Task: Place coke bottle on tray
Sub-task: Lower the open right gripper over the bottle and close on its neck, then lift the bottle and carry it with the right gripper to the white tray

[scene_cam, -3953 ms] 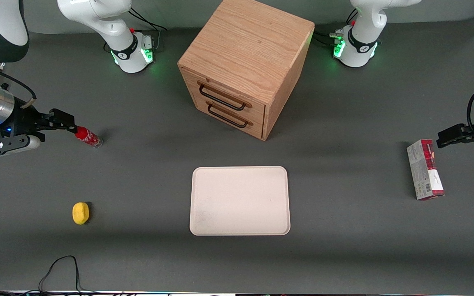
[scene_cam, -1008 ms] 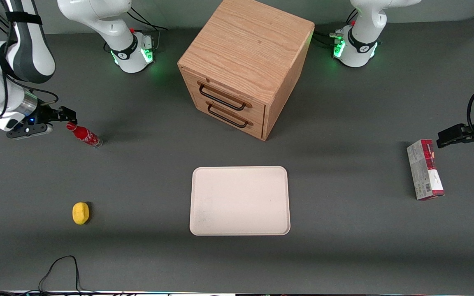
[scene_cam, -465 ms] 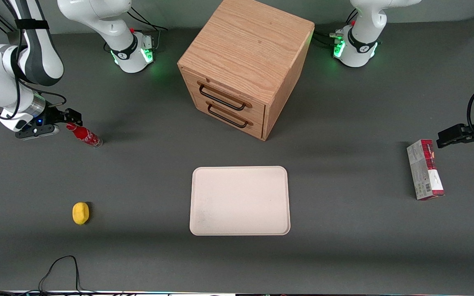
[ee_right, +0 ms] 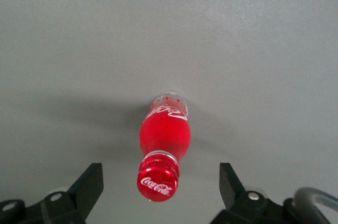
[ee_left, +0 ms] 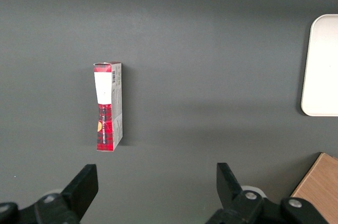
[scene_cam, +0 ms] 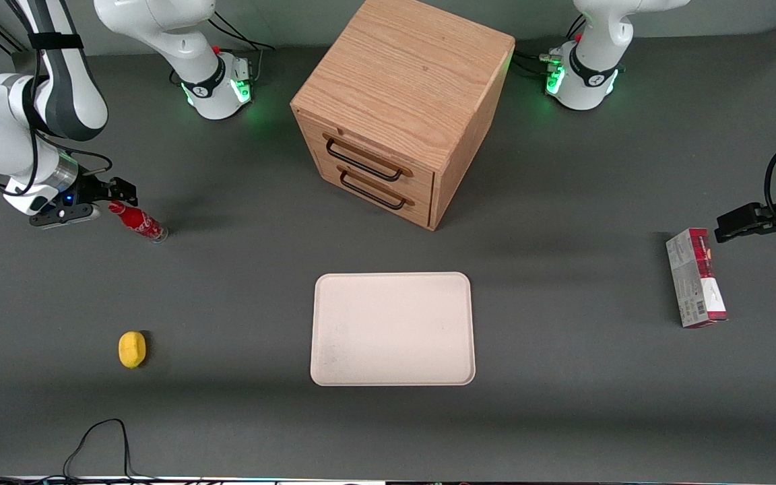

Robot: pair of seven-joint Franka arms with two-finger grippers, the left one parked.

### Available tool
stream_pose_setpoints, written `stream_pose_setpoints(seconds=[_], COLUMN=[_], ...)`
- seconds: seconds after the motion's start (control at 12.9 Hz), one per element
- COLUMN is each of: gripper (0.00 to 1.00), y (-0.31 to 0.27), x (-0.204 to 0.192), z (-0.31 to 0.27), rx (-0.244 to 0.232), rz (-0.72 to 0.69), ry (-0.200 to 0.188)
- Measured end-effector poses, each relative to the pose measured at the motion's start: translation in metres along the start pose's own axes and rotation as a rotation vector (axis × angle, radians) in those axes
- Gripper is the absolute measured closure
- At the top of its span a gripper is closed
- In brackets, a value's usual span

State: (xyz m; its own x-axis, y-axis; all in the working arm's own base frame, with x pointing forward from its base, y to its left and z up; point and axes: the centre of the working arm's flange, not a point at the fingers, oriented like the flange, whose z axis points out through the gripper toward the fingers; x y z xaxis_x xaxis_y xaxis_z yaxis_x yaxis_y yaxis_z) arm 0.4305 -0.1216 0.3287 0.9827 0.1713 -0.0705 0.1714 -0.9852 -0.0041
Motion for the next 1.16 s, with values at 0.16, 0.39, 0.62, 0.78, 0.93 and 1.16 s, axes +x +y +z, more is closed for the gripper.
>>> stream_pose_setpoints(seconds=[0.16,0.39,0.62,0.78,0.93,1.16], gripper=[0.23,0.61,0.69,0.69,0.69,0.69], y=[0.000,0.000,0.000,0.000,0.000,-0.006], x=[0.000,0.000,0.000,0.000,0.003,0.032], z=[0.000,0.000,0.000,0.000,-0.007,-0.081], rx=[0.000,0.000,0.000,0.000,0.004,-0.002], rz=[0.000,0.000,0.000,-0.001,-0.003,-0.032], ry=[0.000,-0.001,0.000,0.000,-0.018,-0.073])
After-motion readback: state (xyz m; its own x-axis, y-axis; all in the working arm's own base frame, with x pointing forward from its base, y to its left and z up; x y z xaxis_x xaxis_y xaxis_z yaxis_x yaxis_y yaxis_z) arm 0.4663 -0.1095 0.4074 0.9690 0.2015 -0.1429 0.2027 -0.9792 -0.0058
